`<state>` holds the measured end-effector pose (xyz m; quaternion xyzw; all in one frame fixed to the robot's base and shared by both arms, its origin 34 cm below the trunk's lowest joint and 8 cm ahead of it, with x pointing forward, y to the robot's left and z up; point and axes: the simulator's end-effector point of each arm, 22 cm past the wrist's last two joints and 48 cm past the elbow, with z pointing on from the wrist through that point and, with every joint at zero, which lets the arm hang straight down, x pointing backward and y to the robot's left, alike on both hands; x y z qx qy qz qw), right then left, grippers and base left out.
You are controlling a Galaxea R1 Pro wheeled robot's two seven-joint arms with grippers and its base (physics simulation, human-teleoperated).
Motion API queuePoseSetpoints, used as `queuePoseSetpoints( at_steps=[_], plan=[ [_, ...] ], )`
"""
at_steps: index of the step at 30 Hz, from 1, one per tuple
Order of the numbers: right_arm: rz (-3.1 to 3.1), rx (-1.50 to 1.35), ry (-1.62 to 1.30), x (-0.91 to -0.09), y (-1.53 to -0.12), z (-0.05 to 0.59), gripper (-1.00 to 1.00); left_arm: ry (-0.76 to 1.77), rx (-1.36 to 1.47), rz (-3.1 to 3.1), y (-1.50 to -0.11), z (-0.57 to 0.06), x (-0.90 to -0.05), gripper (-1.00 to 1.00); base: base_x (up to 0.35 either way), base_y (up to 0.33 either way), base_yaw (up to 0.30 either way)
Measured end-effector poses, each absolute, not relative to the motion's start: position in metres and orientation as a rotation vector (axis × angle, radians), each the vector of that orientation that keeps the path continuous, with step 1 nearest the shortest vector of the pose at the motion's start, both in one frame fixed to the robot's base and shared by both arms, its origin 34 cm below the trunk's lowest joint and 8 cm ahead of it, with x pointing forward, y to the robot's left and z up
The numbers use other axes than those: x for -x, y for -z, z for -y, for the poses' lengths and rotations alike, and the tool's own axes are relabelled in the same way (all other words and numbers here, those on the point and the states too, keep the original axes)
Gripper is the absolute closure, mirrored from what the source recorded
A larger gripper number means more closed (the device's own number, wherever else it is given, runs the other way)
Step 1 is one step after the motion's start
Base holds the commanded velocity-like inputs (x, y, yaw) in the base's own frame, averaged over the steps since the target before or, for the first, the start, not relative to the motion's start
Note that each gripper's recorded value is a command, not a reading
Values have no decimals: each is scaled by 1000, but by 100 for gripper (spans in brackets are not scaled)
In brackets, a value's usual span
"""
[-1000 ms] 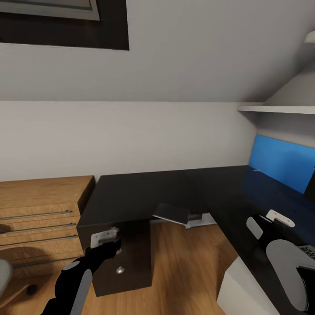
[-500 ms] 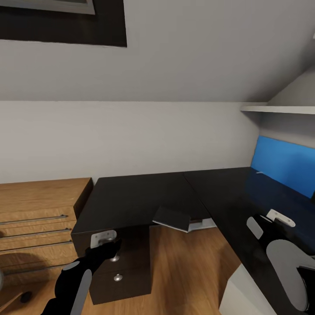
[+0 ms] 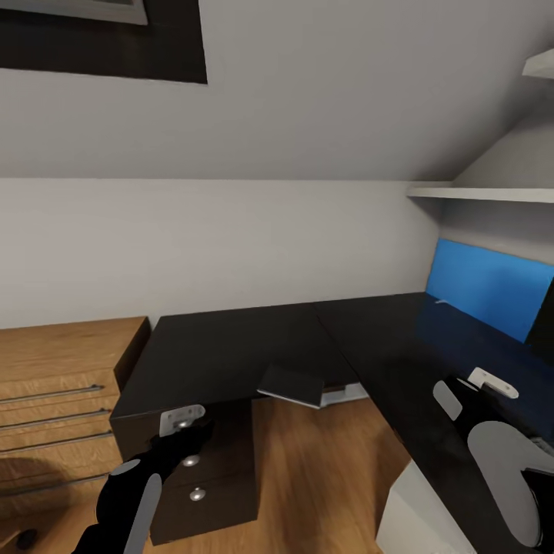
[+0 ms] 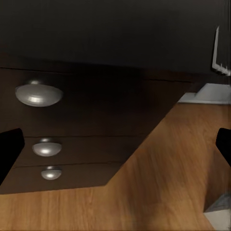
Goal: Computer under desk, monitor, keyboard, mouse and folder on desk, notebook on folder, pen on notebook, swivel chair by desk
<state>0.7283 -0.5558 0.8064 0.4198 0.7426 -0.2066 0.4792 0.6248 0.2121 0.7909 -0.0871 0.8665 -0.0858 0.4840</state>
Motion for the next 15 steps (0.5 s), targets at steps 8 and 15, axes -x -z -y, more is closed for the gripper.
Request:
queuePoseSetpoints(
  at_steps=[8, 15],
  plan=[
    [-1811, -1024, 501, -729, -808, 555, 100, 211, 212, -2107, -792, -212, -625, -100, 0, 0, -151],
    [-1812, -1021, 498, -730, -808, 553, 100, 215, 214, -2102, -795, -211, -625, -100, 0, 0, -12]
  ],
)
